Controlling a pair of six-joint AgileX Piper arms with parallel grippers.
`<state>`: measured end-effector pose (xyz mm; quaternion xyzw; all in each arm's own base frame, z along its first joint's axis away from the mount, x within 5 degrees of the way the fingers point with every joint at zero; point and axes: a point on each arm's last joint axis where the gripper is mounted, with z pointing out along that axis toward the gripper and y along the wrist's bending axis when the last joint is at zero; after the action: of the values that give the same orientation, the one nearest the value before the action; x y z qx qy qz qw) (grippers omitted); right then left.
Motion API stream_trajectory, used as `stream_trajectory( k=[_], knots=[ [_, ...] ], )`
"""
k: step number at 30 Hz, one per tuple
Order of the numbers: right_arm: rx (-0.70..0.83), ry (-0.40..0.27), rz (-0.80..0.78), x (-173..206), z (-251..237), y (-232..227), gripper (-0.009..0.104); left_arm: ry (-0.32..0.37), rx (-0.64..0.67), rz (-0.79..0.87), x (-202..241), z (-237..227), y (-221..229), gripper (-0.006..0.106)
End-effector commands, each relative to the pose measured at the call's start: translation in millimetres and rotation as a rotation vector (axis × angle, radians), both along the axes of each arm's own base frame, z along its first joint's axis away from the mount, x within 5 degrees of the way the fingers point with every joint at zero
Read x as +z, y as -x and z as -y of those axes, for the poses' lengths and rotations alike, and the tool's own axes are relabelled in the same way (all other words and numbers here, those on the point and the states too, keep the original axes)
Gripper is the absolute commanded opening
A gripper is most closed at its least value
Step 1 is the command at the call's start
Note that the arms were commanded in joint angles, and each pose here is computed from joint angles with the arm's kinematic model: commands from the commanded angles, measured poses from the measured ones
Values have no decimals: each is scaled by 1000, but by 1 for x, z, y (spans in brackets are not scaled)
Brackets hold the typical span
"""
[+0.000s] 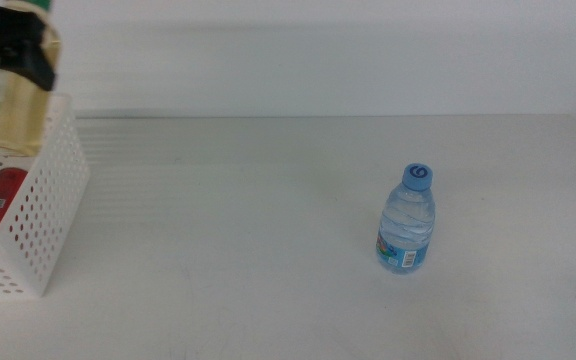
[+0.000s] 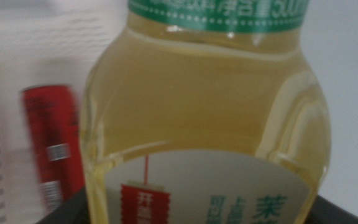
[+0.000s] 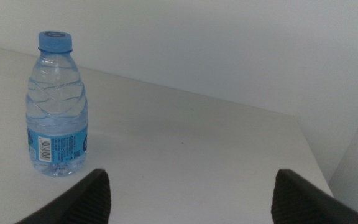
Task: Use arms to grab the bottles and put them into the dustbin to the left of the table.
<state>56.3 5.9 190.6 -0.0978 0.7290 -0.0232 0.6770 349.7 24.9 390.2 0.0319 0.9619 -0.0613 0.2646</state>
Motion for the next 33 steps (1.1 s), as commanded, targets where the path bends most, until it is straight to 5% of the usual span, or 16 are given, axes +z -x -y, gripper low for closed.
stream_trajectory(
  k=[1,12,33],
  knots=[
    [-9,5,112,11,1,2,68,11,43,82,31,-17,6,6],
    [-9,5,112,11,1,2,68,-18,206,-11,8,-98,11,6],
    [-9,5,112,11,1,2,68,40,214,-210,-84,-122,-25,6]
  ],
)
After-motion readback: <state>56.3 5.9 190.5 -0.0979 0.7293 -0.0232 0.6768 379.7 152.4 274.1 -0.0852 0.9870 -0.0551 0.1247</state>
